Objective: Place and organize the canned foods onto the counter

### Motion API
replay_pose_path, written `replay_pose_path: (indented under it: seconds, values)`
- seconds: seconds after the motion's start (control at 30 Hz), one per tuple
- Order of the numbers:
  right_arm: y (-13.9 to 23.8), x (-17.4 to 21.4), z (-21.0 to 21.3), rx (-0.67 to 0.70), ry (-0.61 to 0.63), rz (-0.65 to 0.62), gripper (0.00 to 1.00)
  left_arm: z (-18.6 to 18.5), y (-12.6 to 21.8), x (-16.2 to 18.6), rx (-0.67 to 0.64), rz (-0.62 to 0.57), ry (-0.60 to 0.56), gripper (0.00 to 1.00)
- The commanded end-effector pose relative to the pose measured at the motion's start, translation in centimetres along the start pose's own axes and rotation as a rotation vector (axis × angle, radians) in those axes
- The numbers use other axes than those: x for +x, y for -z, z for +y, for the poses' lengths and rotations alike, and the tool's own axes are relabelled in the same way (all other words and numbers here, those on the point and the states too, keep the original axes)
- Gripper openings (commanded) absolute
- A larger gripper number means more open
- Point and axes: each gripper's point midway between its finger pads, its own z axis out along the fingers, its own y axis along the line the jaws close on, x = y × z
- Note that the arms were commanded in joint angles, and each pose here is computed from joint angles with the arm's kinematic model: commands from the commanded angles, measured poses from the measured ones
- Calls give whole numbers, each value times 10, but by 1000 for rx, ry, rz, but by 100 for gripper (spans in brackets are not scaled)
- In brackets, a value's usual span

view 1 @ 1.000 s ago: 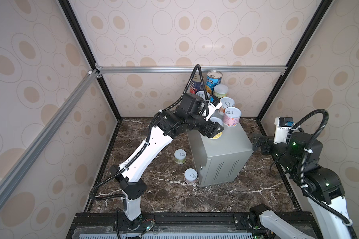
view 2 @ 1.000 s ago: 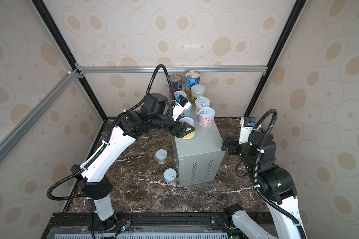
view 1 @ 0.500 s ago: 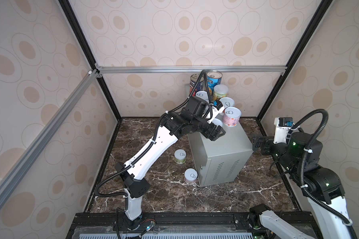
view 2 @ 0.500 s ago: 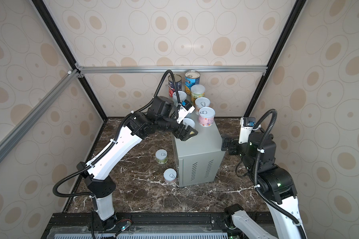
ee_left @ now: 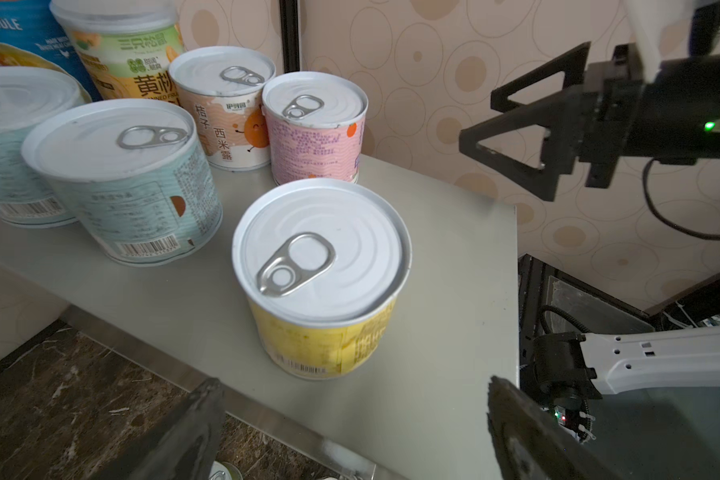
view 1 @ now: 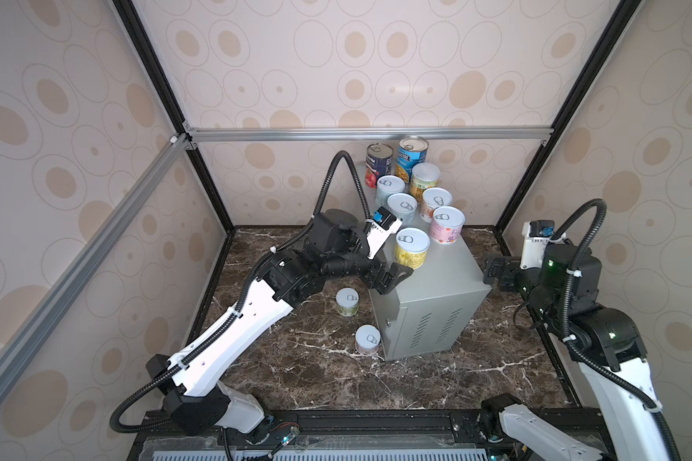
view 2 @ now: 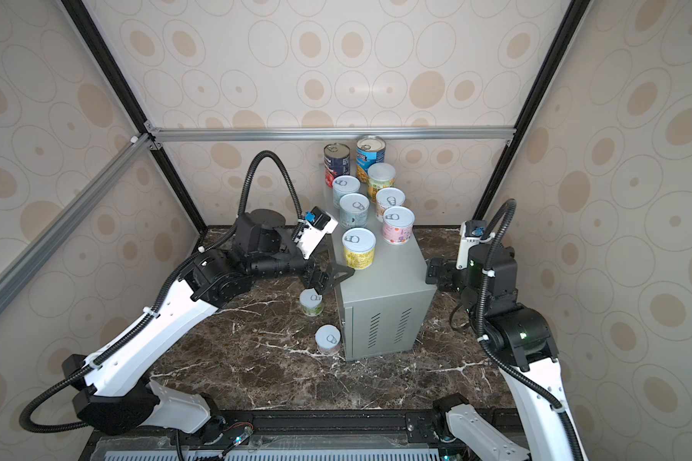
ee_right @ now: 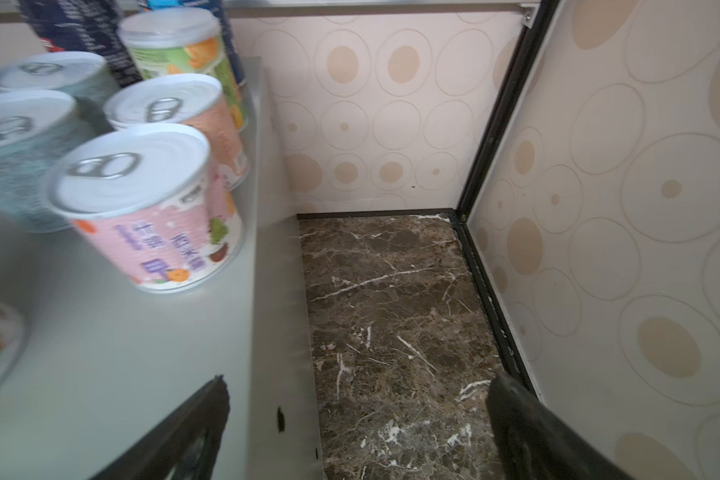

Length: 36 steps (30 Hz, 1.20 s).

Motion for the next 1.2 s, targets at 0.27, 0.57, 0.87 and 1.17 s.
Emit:
replay_pose_path:
  seconds: [0.27,0.57,0.87,1.17]
  values:
    - [-34,23,-13,-14,-84,128,100,12,26,9,-76,-44,0,98]
    - [-38,52,-7,-49,-92,171,100,22,33,15,-92,-45,10,98]
    - [-34,66,16,-190,-111,201,100,29,30,27,-101,-34,35,98]
    - [-25,76,40,-334,-149,229,100,82,25,54,-271,-13,158,98]
